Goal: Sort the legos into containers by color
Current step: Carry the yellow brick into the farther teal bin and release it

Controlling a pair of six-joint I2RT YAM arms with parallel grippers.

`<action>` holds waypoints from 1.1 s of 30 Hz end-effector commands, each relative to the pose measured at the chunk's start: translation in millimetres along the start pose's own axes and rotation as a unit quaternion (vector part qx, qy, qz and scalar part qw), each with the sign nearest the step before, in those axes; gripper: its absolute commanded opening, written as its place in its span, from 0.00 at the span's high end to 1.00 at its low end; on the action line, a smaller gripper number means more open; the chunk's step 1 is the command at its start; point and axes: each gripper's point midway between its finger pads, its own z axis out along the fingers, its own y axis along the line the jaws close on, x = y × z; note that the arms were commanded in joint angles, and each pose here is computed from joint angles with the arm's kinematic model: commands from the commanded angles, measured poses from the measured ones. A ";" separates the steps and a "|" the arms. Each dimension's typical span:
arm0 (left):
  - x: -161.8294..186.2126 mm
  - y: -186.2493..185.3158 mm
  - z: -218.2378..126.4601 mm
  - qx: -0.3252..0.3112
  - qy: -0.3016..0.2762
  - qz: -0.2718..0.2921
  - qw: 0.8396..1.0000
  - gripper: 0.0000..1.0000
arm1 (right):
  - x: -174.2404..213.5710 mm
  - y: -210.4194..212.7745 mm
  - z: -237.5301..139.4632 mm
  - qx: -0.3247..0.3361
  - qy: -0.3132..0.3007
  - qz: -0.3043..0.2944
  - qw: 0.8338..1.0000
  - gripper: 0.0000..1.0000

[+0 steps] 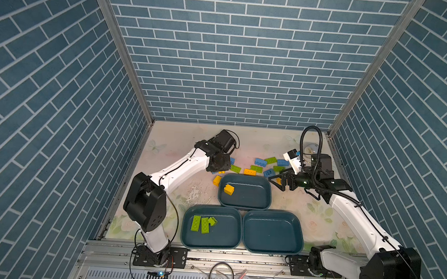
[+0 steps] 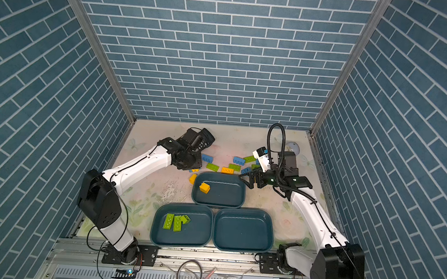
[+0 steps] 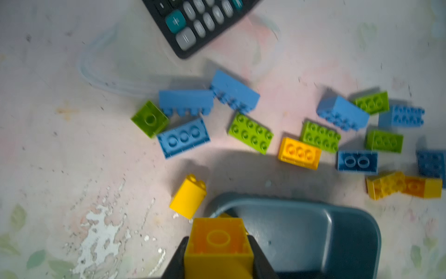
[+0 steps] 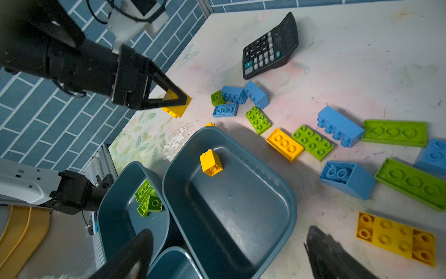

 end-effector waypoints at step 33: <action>93.9 -5.1 15.6 -0.095 0.065 0.102 0.988 0.49 | 23.5 12.9 -13.1 -0.001 0.012 -0.019 1.000 0.01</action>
